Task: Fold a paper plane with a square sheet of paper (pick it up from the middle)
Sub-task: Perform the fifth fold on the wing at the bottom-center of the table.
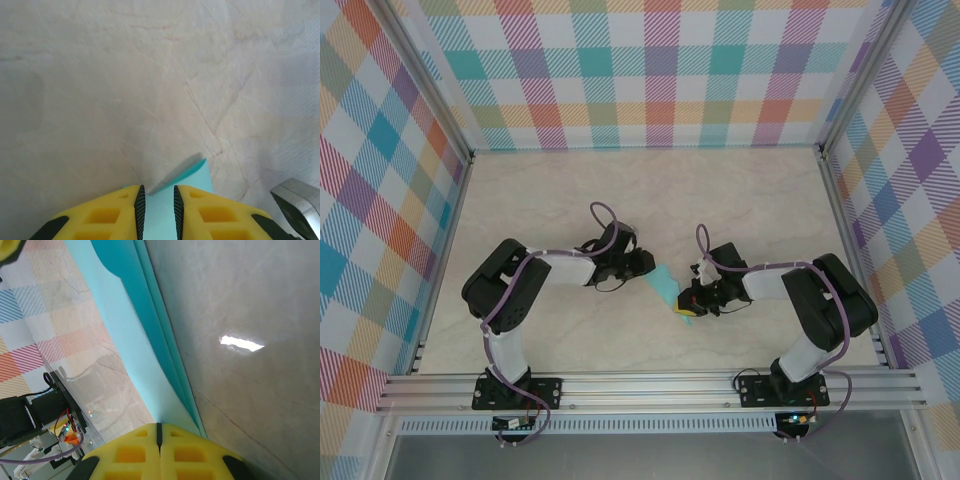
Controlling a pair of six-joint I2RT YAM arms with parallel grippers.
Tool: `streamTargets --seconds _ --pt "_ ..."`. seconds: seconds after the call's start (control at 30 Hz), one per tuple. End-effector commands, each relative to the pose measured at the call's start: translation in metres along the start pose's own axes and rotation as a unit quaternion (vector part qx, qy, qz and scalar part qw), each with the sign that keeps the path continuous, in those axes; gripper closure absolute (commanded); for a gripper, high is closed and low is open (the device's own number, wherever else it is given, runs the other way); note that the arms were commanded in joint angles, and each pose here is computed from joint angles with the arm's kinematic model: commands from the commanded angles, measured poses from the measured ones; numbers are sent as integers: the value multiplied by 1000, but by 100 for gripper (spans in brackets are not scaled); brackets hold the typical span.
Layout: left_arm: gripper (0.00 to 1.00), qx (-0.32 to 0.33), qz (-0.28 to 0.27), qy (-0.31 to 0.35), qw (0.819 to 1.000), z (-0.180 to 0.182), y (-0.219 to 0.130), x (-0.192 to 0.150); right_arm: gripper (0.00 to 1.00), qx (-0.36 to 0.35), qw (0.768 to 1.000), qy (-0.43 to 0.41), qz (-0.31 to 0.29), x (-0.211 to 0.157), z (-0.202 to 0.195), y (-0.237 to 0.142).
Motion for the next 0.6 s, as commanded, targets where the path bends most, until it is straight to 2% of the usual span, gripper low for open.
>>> streamTargets --seconds 0.0,0.3,0.43,0.57 --pt "74 37 -6 0 999 17 -2 14 100 -124 990 62 11 -18 -44 6" --pt "72 -26 -41 19 999 -26 -54 27 100 -102 993 53 5 -12 -35 6" --pt "73 -58 -32 40 997 -47 -69 7 100 -93 994 51 -1 -9 -31 6" --pt "74 -74 6 60 995 -61 -57 -20 100 -88 995 50 -5 -8 -29 5"
Point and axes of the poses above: each hand's point on the last joint's axis, 136 mm out from that joint toward the fingers, its own y axis out along the fingers, its own z axis along the line the jaws close on, x = y × z, the point moved 9 cm from there along -y, back along the fingers, and after that the axes turned 3 degrees about y, right-handed, at the moved point
